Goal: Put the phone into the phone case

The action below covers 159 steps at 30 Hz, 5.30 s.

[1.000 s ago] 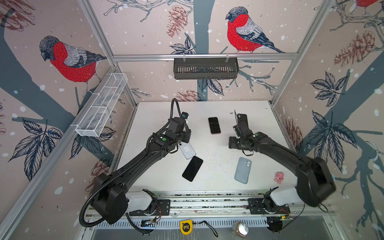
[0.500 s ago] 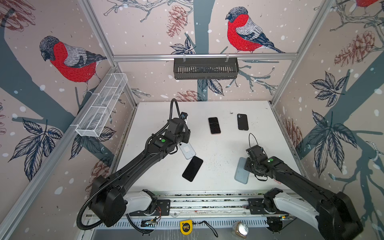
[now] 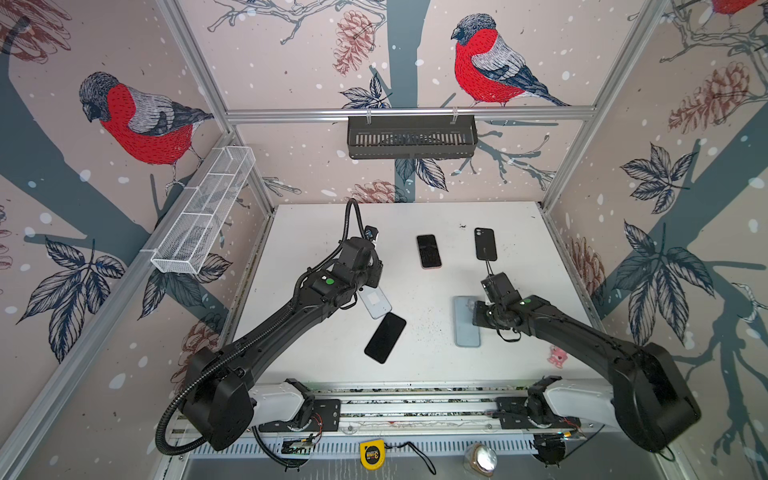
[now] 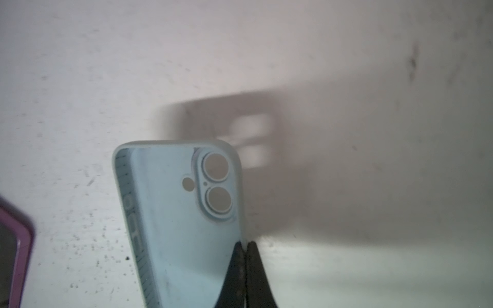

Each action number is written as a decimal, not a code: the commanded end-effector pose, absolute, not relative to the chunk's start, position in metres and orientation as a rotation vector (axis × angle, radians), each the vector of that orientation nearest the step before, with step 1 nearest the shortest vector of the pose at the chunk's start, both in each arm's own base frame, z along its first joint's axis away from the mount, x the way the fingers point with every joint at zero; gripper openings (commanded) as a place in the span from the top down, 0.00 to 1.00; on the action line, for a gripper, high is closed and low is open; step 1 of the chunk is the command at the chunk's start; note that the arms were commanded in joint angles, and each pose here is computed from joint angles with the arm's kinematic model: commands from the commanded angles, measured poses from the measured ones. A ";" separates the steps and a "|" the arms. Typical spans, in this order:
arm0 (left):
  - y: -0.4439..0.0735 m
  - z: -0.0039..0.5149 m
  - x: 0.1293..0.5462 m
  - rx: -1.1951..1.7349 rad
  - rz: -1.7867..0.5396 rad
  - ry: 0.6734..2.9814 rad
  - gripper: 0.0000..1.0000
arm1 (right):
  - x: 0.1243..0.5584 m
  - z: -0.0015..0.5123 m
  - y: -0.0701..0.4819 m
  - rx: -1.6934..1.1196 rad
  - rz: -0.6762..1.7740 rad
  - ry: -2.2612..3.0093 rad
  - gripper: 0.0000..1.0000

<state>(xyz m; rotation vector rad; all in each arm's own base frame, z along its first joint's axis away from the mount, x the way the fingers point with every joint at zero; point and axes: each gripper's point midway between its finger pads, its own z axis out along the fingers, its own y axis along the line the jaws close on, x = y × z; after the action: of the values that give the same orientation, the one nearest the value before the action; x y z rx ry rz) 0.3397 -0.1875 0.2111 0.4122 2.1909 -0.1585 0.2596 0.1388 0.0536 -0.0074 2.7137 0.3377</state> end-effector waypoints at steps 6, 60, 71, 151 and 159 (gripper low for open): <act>-0.186 0.221 0.343 0.396 -0.150 2.155 0.58 | 0.309 0.079 0.227 -0.753 0.268 2.569 0.99; -0.146 0.295 0.320 0.225 -0.113 1.891 0.58 | 0.185 0.006 0.396 0.248 0.172 3.166 0.00; -0.144 0.299 0.317 0.226 -0.114 1.881 0.58 | 0.188 -0.015 0.368 0.269 -0.084 3.165 0.12; -0.162 0.267 0.326 0.302 -0.081 1.955 0.58 | 0.315 0.048 0.284 -1.394 -0.152 2.560 0.11; -0.173 0.247 0.328 0.356 -0.071 2.001 0.56 | 0.299 0.116 0.270 -1.065 0.056 2.482 0.00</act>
<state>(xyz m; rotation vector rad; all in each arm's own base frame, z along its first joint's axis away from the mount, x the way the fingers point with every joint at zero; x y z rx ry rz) 0.3254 -0.1665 0.2482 0.3320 2.0117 -0.0655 0.3034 0.2721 0.1014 -1.2140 2.4864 -0.0252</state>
